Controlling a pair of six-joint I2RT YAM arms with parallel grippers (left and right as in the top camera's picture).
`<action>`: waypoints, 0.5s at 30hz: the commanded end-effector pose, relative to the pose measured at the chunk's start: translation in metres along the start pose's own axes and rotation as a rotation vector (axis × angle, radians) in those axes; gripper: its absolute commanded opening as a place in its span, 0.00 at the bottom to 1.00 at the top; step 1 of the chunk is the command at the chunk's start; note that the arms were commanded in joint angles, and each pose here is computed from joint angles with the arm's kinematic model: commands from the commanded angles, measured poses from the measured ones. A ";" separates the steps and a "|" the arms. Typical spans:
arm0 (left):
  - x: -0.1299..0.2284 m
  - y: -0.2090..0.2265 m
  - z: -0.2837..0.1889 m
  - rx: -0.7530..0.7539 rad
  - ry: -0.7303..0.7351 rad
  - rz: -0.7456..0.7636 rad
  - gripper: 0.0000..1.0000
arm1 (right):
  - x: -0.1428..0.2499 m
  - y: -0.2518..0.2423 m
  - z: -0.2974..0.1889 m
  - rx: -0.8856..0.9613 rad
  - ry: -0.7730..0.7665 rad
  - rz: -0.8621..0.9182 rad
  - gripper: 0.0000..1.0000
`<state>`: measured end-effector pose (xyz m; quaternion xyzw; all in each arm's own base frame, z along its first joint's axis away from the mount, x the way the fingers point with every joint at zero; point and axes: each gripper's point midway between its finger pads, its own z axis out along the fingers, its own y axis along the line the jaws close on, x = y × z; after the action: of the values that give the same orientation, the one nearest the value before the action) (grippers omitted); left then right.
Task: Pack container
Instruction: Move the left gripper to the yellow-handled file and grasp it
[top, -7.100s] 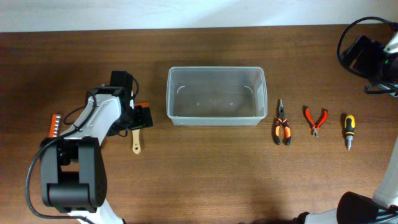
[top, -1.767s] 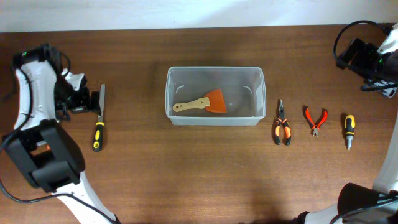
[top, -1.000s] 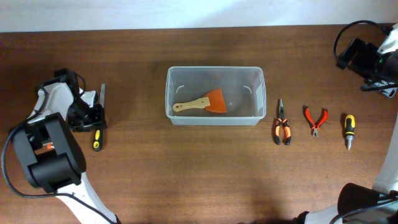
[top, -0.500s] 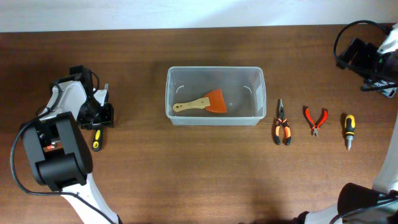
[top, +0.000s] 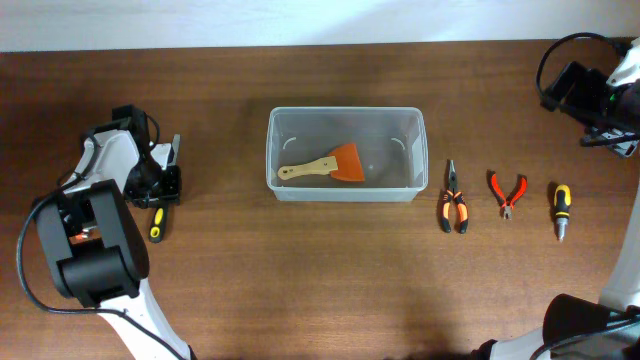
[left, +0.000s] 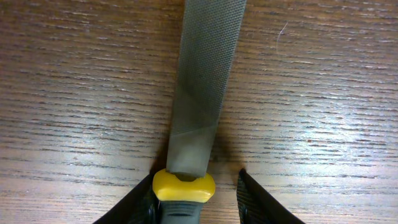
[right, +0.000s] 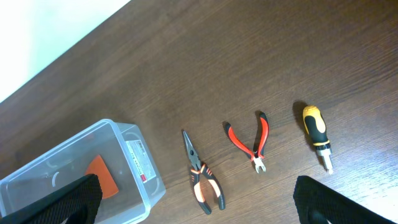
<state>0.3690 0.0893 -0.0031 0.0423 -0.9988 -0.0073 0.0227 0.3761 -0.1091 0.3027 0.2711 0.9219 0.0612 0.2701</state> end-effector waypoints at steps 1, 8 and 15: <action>0.008 -0.001 0.010 0.001 0.028 0.061 0.42 | 0.000 -0.001 0.002 0.005 0.002 0.005 0.99; 0.013 -0.002 0.010 0.009 0.047 0.219 0.44 | 0.000 -0.001 0.002 0.006 0.003 0.005 0.99; 0.010 -0.002 0.010 0.009 0.035 0.237 0.49 | 0.000 -0.001 0.002 0.006 0.003 0.005 0.99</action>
<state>0.3671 0.0896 -0.0030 -0.0545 -0.9981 -0.0082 0.0279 0.3761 -0.1091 0.3027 0.2712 0.9218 0.0612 0.2701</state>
